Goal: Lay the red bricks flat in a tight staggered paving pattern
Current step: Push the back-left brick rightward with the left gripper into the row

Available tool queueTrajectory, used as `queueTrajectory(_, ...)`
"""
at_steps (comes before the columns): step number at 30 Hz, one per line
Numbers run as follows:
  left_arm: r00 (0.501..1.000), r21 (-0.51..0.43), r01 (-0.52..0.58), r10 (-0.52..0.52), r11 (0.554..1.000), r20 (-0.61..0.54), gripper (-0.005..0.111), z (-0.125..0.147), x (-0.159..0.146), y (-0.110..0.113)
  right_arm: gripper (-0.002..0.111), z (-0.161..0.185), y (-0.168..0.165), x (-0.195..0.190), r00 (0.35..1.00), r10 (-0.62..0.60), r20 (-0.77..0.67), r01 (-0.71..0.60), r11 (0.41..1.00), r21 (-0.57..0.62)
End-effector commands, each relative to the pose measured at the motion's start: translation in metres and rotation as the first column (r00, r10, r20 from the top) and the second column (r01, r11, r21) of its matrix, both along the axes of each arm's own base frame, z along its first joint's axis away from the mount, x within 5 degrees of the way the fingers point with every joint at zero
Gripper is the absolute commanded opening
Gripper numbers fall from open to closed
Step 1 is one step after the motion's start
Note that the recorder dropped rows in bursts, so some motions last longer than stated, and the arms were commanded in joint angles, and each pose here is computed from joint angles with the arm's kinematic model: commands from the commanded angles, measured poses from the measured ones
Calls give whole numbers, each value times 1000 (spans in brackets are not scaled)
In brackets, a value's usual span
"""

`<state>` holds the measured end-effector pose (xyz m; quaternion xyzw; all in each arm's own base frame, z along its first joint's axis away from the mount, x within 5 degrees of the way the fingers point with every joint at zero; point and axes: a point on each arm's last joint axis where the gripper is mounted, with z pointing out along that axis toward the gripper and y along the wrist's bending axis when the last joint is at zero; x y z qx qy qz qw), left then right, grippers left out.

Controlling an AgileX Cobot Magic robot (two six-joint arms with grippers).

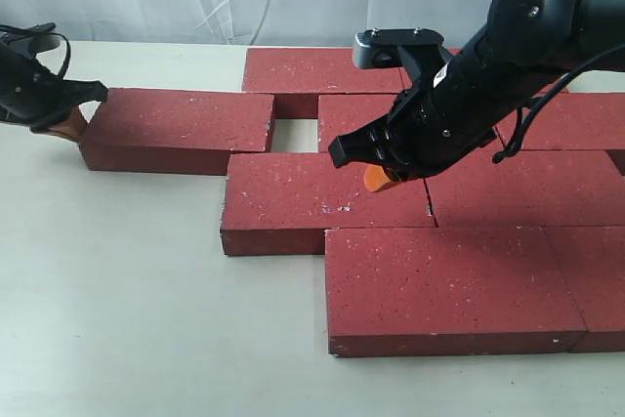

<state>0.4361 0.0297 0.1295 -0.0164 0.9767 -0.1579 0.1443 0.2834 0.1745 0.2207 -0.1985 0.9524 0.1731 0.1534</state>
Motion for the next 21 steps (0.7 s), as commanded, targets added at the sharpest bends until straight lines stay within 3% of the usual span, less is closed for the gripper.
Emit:
queueTrajectory(1,1000,-4,22,-22,1000,13,0,1,2,-14,-1,0,1,0,1000,4,6,-4,1000,3)
queueTrajectory(21,993,-61,111,-113,992,-36,0,2,-3,-59,-1,0,1,0,1000,3,8,-3,1000,4)
